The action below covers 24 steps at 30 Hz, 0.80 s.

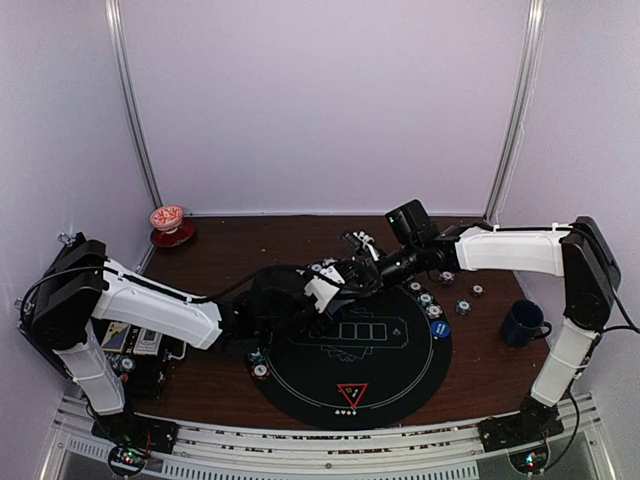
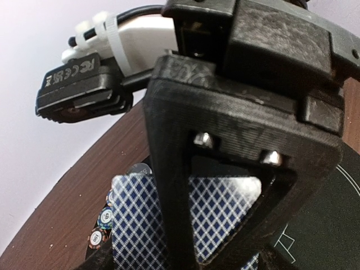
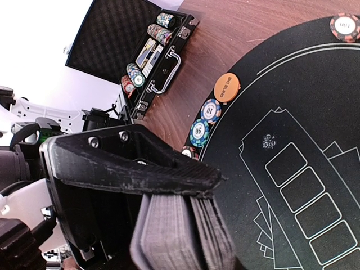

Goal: Distribute texas hold em gaming equipment
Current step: Pass from the right arm to the left

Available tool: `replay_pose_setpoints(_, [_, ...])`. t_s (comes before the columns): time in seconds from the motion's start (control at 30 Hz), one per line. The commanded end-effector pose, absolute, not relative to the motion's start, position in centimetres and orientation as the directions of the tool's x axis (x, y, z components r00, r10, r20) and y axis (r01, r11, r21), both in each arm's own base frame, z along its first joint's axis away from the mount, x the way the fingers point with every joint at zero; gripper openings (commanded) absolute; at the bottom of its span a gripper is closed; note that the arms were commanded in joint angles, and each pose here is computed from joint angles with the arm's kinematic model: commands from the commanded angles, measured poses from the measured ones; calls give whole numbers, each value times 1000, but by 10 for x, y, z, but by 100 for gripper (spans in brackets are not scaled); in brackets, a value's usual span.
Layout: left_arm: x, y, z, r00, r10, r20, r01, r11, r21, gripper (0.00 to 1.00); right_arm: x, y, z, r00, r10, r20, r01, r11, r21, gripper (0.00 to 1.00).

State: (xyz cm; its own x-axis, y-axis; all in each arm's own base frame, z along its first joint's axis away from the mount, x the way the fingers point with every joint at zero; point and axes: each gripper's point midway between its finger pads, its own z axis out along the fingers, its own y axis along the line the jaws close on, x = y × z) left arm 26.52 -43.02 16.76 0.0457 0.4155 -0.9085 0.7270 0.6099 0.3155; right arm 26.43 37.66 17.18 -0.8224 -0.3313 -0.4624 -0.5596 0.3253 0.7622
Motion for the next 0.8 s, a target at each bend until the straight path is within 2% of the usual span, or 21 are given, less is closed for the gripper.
replay_pose_setpoints(0.0, [264,-429,168,25,388,-921,742,611,277,50,262,380,177,-794,-358,-491,-594,288,751,28])
replay_pose_setpoints(0.43, [246,-404,151,-58,444,-894,772,588,242,49,255,386,161,-777,-421,-468,-604,287,744,39])
replay_pose_setpoints(0.77, [230,-394,141,-121,452,-884,808,562,176,49,237,404,134,-743,-507,-437,-622,282,730,41])
